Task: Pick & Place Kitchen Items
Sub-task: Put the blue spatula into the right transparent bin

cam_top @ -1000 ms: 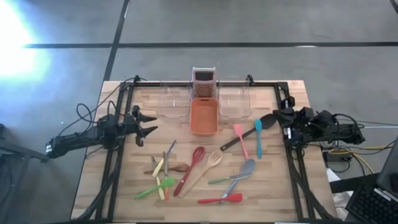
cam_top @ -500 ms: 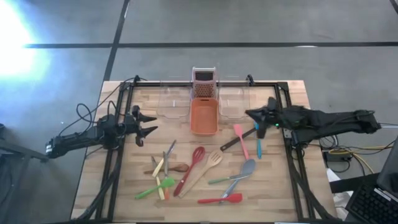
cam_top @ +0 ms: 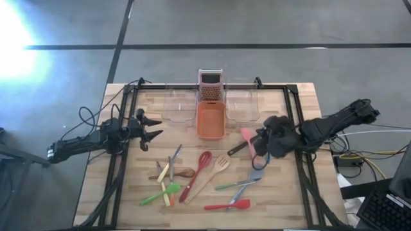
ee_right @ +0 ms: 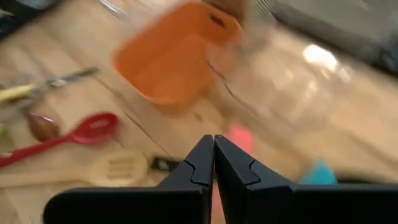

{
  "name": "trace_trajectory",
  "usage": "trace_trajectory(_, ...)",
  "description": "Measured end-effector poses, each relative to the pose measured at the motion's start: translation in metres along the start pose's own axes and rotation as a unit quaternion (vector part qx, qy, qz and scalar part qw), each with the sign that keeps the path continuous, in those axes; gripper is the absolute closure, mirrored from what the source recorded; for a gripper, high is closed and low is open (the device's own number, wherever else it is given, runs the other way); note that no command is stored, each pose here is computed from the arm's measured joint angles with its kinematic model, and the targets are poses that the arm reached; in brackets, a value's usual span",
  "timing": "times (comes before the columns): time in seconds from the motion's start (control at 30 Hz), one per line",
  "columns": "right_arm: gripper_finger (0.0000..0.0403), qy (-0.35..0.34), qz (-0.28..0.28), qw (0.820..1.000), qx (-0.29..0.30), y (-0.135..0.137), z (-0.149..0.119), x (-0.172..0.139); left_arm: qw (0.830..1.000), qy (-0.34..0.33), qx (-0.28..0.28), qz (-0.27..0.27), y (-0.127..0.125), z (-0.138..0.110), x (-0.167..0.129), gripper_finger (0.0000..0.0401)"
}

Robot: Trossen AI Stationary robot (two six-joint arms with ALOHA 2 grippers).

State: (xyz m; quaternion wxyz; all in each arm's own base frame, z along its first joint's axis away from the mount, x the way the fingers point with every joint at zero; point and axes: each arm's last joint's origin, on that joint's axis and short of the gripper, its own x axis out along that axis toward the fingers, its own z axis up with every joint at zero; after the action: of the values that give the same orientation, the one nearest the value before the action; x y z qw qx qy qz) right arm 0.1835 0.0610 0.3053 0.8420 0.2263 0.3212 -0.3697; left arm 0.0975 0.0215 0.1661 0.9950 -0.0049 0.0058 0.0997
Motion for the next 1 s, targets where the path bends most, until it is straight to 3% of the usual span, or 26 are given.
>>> trace_trajectory(0.17,0.0394,0.057,-0.029,0.997,0.05,0.003,-0.018,-0.003,1.0,0.0,0.0,0.0,0.0,0.0,0.0,0.0204)
trace_trajectory(0.43,0.0394,0.057,-0.044,0.997,0.02,0.008,-0.031,0.009,1.0,0.0,0.0,0.0,0.0,0.0,0.0,0.0204)
trace_trajectory(0.67,0.039,0.084,-0.081,0.99,0.075,-0.011,-0.052,0.024,1.0,0.001,0.0,0.0,0.0,0.0,0.0,0.0204)
trace_trajectory(1.0,0.0288,0.109,-0.121,0.976,0.147,-0.028,-0.071,0.042,1.0,0.002,0.0,0.0,0.0,0.0,0.0,0.0204)
